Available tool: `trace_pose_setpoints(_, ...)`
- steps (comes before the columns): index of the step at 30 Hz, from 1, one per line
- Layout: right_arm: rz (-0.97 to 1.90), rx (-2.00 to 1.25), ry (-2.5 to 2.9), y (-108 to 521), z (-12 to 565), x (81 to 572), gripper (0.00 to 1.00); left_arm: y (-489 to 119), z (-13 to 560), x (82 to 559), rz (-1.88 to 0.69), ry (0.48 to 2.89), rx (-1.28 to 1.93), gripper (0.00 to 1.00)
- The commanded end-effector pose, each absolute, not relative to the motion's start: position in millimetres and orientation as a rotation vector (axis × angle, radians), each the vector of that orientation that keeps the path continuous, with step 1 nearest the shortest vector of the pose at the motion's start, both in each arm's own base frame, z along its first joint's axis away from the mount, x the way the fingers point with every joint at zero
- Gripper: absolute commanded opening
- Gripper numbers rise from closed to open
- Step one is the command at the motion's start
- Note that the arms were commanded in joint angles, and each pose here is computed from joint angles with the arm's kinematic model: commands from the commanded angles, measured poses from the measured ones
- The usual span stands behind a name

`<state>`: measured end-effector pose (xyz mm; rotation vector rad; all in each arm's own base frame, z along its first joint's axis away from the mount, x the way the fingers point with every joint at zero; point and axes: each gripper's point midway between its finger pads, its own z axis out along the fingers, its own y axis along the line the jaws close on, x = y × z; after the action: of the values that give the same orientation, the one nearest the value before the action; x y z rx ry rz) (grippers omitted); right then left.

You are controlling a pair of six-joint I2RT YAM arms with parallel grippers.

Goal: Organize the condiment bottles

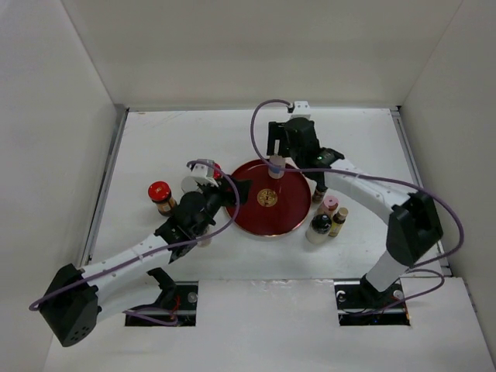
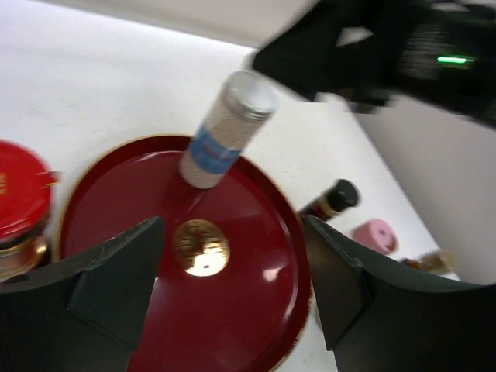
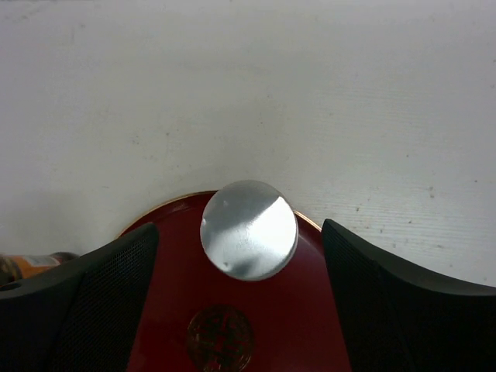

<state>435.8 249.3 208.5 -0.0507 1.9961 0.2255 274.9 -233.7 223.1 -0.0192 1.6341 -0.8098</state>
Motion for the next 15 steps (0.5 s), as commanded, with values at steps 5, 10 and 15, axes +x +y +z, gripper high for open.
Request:
trace_pose_setpoints(5, 0.445, 0.054, 1.719, 221.6, 304.3, 379.4, 0.55, -169.0, 248.4, 310.9, -0.518, 1.705, -0.272, 0.71)
trace_pose_setpoints(10, 0.531, 0.065, 1.743, 212.3, 273.2, 347.3, 0.41, -143.2, 256.0, 318.3, -0.348, 1.736, -0.338, 0.71)
trace_pose_setpoints(15, 0.566, 0.052, 1.761, 209.9, 246.5, 329.9, 0.77, -115.7, 239.4, 314.1, -0.133, 1.858, -0.365, 0.72)
